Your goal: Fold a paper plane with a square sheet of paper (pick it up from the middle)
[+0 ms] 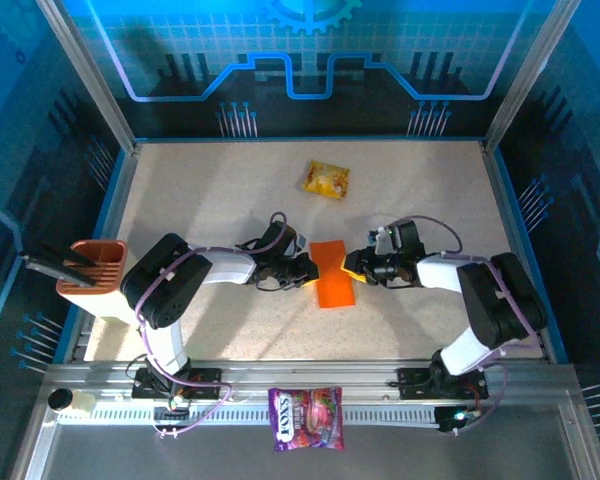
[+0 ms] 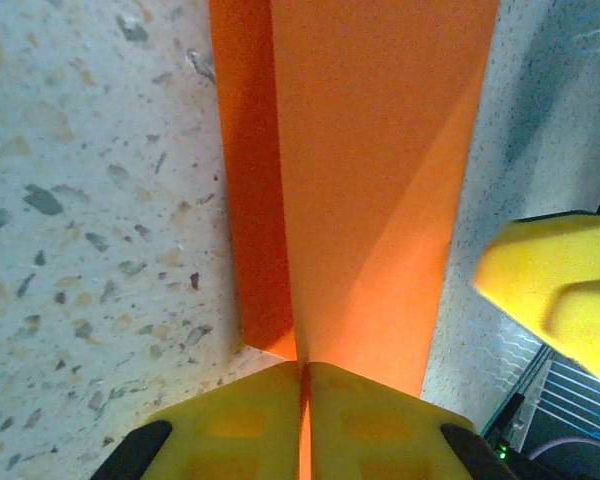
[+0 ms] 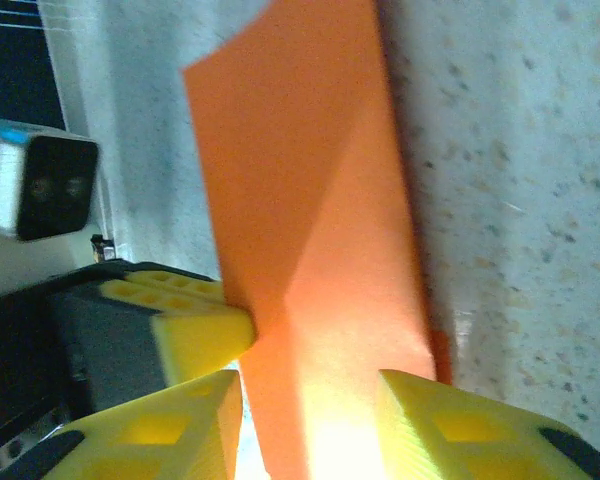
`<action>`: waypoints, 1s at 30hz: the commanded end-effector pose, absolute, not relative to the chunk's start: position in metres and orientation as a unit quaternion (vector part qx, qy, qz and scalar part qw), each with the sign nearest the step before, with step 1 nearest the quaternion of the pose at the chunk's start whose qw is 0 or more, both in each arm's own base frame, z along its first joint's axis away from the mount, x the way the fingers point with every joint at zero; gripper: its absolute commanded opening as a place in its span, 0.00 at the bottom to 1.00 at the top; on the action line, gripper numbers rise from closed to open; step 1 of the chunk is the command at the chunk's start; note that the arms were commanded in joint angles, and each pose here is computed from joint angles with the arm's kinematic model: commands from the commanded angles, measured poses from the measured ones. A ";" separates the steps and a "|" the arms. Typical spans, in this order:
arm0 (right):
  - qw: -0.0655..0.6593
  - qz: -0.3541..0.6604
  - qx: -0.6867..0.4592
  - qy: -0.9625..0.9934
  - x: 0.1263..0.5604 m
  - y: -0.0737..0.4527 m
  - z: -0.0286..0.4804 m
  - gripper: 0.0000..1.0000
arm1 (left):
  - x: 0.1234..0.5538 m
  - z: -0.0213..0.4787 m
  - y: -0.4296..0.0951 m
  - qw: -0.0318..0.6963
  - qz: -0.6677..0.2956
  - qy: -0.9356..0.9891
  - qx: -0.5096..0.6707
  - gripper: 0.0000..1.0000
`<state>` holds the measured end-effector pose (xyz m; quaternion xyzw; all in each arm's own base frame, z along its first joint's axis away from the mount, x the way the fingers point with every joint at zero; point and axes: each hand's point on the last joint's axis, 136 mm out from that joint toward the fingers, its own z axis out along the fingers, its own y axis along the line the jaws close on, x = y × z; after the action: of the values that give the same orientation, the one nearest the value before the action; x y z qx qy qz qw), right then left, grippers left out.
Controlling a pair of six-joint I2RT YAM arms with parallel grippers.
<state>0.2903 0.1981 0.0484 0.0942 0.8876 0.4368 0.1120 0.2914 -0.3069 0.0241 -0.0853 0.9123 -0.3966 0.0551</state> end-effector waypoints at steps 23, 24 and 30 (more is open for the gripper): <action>0.436 0.077 -0.331 0.833 0.233 0.267 0.082 0.54 | 0.307 0.073 -0.294 0.051 -0.424 0.902 -0.068 0.12; 0.449 0.070 -0.346 0.821 0.230 0.271 0.084 0.55 | 0.307 0.073 -0.293 0.052 -0.423 0.902 -0.069 0.11; 0.436 0.014 -0.405 0.803 0.223 0.277 0.068 0.56 | 0.308 0.072 -0.295 0.050 -0.427 0.900 -0.070 0.10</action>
<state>0.2146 0.2818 0.0713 -0.3807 0.8178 0.0796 0.4242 0.3059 -0.2909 0.0559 -0.0841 0.9058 -0.4129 0.0436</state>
